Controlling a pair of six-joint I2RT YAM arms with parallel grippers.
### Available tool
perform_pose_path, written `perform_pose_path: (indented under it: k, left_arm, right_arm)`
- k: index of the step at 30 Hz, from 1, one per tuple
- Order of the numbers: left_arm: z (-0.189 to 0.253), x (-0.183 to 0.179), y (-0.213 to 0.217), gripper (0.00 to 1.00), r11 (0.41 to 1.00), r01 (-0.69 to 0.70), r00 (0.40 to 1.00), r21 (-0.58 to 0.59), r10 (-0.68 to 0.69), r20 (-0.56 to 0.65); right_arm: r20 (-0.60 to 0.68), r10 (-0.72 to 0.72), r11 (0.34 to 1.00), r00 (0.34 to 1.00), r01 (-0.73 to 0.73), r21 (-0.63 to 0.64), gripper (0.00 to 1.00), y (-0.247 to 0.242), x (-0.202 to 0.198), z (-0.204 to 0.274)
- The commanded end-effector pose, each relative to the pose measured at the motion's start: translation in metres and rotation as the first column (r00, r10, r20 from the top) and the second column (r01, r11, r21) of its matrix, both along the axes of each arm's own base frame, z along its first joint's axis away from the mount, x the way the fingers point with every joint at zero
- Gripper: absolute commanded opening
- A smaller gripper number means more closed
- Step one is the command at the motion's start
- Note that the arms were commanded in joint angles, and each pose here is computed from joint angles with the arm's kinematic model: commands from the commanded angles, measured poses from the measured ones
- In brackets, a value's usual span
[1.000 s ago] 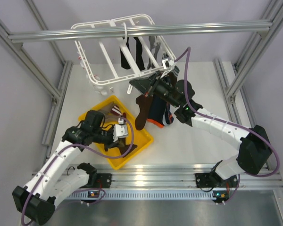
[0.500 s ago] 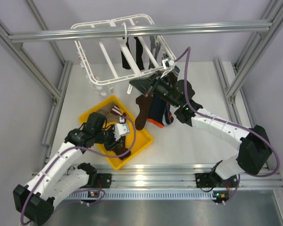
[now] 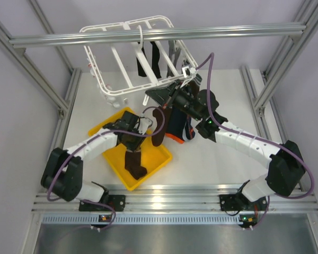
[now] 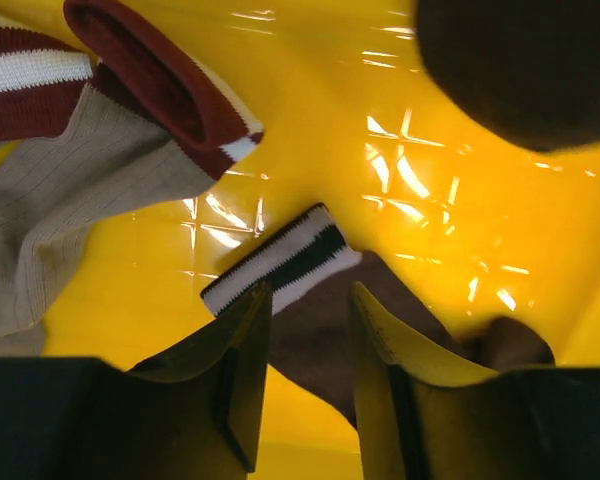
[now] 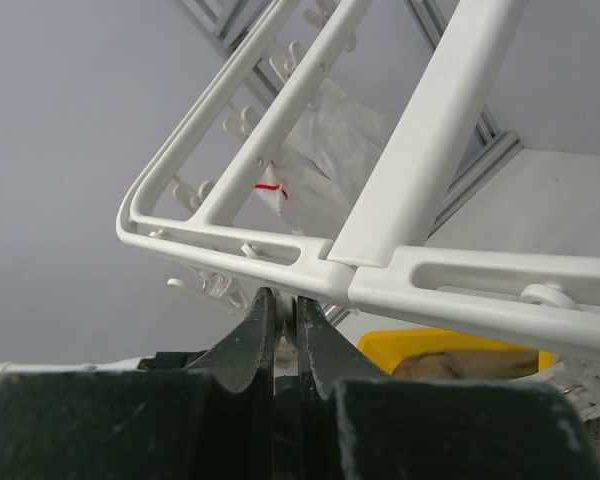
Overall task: Clip the socks to the hanger
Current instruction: Pick up the sock from the bin.
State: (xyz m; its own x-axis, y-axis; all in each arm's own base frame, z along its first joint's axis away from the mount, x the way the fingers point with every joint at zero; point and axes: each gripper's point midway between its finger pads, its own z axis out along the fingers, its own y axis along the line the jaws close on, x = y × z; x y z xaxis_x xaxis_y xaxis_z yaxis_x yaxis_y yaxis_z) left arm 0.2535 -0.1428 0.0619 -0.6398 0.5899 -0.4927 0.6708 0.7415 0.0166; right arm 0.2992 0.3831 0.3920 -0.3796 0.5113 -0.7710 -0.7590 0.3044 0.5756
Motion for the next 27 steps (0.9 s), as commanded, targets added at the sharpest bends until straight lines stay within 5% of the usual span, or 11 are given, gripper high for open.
perform_pose_path:
  k: [1, 5, 13, 16, 18, 21, 27]
  left_arm:
    - [-0.001, 0.022, 0.003, 0.44, 0.989, -0.138, 0.990, 0.049, 0.139, -0.004]
    - [-0.016, 0.029, 0.008, 0.53, 0.966, -0.236, 0.969, 0.104, 0.241, -0.046]
    - [-0.040, 0.026, 0.007, 0.49, 0.942, -0.296, 0.938, 0.161, 0.318, -0.136]
    - [-0.038, 0.022, -0.002, 0.28, 0.955, -0.273, 0.943, 0.118, 0.290, -0.164]
    - [-0.033, 0.018, -0.015, 0.08, 0.973, -0.220, 0.958, 0.070, 0.229, -0.173]
    - [-0.013, 0.013, -0.030, 0.00, 0.996, -0.082, 0.994, 0.029, 0.084, -0.076]
    - [0.019, -0.003, -0.047, 0.00, 0.962, 0.275, 0.938, -0.001, -0.268, 0.221]
  right_arm:
    - [0.066, -0.050, 0.998, 0.997, 0.047, 0.046, 0.00, -0.011, 0.008, 0.028]
    - [0.065, -0.056, 0.998, 0.996, 0.053, 0.043, 0.00, -0.013, 0.010, 0.026]
    - [0.064, -0.061, 0.997, 0.996, 0.058, 0.042, 0.00, -0.015, 0.011, 0.025]
    - [0.067, -0.065, 0.997, 0.996, 0.062, 0.041, 0.00, -0.017, 0.011, 0.026]
    - [0.066, -0.065, 0.997, 0.996, 0.063, 0.038, 0.00, -0.016, 0.011, 0.024]
    - [0.068, -0.065, 0.997, 0.996, 0.062, 0.041, 0.00, -0.017, 0.010, 0.025]
    - [0.069, -0.063, 0.997, 0.996, 0.060, 0.043, 0.00, -0.018, 0.009, 0.026]
